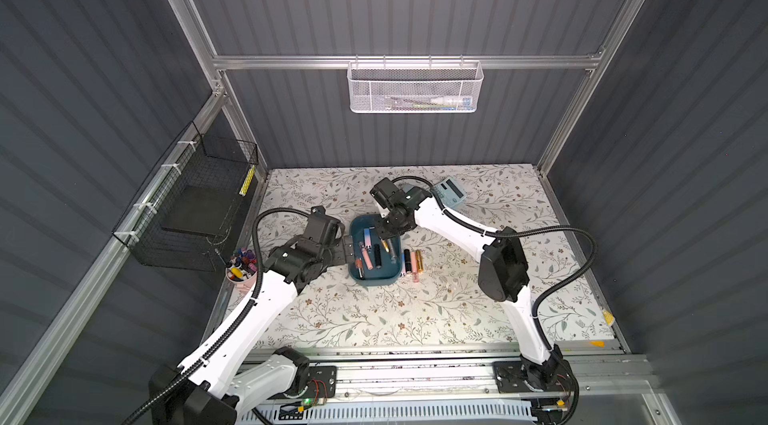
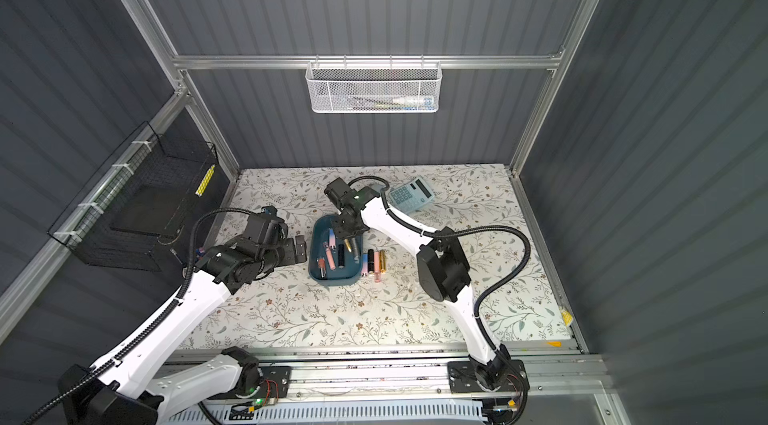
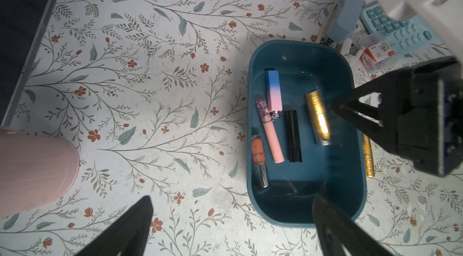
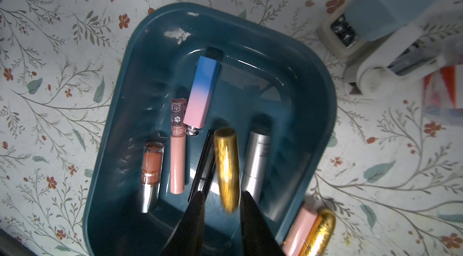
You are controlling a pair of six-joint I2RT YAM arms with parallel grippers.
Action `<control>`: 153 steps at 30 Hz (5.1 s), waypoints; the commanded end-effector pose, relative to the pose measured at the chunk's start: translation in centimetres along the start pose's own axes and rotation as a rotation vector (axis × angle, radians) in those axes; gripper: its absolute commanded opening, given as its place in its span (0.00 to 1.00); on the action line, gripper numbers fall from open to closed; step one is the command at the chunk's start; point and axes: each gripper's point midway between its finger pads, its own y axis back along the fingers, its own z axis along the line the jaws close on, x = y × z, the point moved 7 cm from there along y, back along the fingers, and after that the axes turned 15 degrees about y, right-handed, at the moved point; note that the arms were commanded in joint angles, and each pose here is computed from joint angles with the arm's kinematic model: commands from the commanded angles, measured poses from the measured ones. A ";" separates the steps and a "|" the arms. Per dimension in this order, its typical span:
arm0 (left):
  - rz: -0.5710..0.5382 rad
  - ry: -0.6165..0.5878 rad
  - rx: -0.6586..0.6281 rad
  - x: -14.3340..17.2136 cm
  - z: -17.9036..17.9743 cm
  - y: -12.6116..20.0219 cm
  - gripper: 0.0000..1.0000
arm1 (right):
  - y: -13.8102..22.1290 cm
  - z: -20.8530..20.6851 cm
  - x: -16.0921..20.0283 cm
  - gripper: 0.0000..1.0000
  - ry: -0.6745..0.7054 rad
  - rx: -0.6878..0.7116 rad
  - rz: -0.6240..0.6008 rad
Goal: Put the lipstick into the storage box
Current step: Place the lipstick in the storage box, then pick up the lipstick at the center of the board, then place the lipstick in the storage box.
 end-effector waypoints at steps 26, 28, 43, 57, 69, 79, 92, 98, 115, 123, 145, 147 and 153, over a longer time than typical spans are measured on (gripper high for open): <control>0.131 0.071 0.104 1.3 -1.6 -2.1 1.00 | 6.1 -6.7 5.6 0.29 -0.074 0.144 -0.023; 0.164 0.099 0.150 1.8 -2.2 -2.5 1.00 | 5.7 -7.4 7.8 0.29 -0.098 0.155 0.009; 0.207 0.063 0.265 3.1 -9.4 -3.0 1.00 | 3.0 -8.0 16.7 0.35 -0.196 0.104 0.064; 0.118 0.069 0.193 2.1 -7.0 -0.1 1.00 | 1.0 -7.4 13.7 0.45 -0.187 0.039 0.037; 0.070 0.036 0.138 1.9 -5.8 0.2 1.00 | -0.9 -6.8 12.1 0.39 -0.160 0.030 0.085; 0.052 0.013 0.114 1.9 -5.3 0.1 1.00 | -2.0 -7.1 13.1 0.36 -0.161 0.055 0.134; 0.040 0.000 0.089 2.1 -4.8 0.1 1.00 | -3.8 -7.3 13.2 0.28 -0.155 0.063 0.194; 0.033 0.004 0.090 2.1 -4.5 0.3 1.00 | -2.8 -7.5 13.5 0.23 -0.156 0.090 0.201; 0.008 0.017 0.089 2.5 -3.1 1.4 1.00 | 3.9 -7.4 11.4 0.21 -0.141 0.147 0.087; -0.007 0.024 0.077 2.5 -2.3 2.2 1.00 | 5.6 -5.3 7.8 0.21 -0.094 0.116 0.013; -0.071 0.024 -0.008 2.5 0.4 4.0 1.00 | -0.9 1.7 1.2 0.22 0.026 -0.047 -0.010; -0.073 0.023 -0.017 2.5 0.6 4.1 1.00 | -1.8 1.8 1.1 0.22 0.028 -0.050 0.002; -0.077 0.014 -0.040 2.6 0.9 4.0 1.00 | -3.8 1.9 0.7 0.22 0.041 -0.053 0.013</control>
